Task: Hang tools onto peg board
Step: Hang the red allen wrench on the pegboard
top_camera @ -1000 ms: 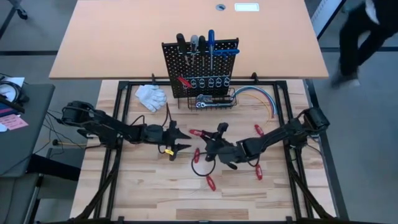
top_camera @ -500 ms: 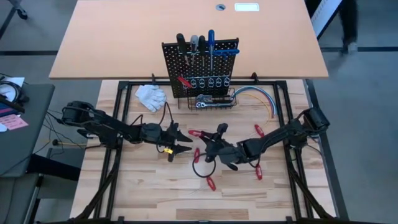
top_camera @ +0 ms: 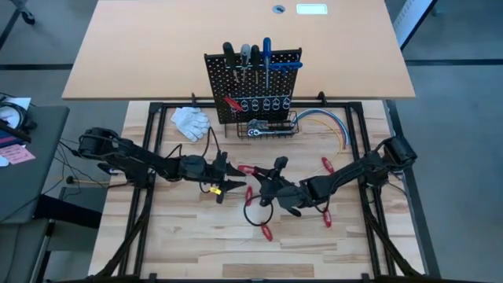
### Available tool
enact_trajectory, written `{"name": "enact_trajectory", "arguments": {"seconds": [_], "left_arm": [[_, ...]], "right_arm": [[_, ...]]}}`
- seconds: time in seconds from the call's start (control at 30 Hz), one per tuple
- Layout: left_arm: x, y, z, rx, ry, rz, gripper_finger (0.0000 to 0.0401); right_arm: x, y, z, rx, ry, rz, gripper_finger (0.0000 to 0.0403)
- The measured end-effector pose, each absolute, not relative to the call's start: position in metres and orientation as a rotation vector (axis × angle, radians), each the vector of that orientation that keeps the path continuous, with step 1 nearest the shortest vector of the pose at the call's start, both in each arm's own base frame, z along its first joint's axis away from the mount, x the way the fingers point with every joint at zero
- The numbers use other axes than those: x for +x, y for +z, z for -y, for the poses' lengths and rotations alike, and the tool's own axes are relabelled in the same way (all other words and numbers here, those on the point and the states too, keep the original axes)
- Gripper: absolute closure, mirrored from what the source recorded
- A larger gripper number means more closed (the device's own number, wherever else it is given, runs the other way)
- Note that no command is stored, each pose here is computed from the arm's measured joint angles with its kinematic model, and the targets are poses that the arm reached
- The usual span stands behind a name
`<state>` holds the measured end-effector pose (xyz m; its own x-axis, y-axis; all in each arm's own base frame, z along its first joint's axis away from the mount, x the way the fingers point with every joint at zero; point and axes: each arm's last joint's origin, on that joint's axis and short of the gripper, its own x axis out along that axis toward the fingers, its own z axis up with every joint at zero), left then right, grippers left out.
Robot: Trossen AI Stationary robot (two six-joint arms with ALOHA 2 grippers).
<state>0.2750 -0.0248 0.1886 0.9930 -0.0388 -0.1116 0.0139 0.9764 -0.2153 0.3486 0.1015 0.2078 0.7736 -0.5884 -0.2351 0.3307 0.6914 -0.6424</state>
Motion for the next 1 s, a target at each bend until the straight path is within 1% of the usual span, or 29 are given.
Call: {"name": "enact_trajectory", "arguments": {"seconds": [0.43, 0.7, 0.8, 0.9, 1.0], "left_arm": [[0.2748, 0.1882, 0.0248, -0.14, -0.029, -0.118, 0.0391], [0.2744, 0.1874, 0.027, -0.09, -0.029, -0.124, 0.0401], [0.2739, 0.1862, 0.0295, -0.048, 0.001, -0.134, 0.0401], [0.2733, 0.1842, 0.0318, -0.007, 0.031, -0.153, 0.0401], [0.2726, 0.1828, 0.0335, 0.035, 0.067, -0.168, 0.0401]], "right_arm": [[0.3464, 0.2089, -0.1103, -0.635, -0.509, -0.435, 0.0345], [0.3465, 0.2088, -0.1105, -0.623, -0.501, -0.43, 0.0344], [0.3467, 0.2088, -0.1107, -0.584, -0.498, -0.418, 0.0336], [0.3477, 0.2092, -0.1114, -0.546, -0.451, -0.403, 0.0311], [0.3494, 0.2088, -0.1094, -0.485, -0.419, -0.392, 0.0266]]}}
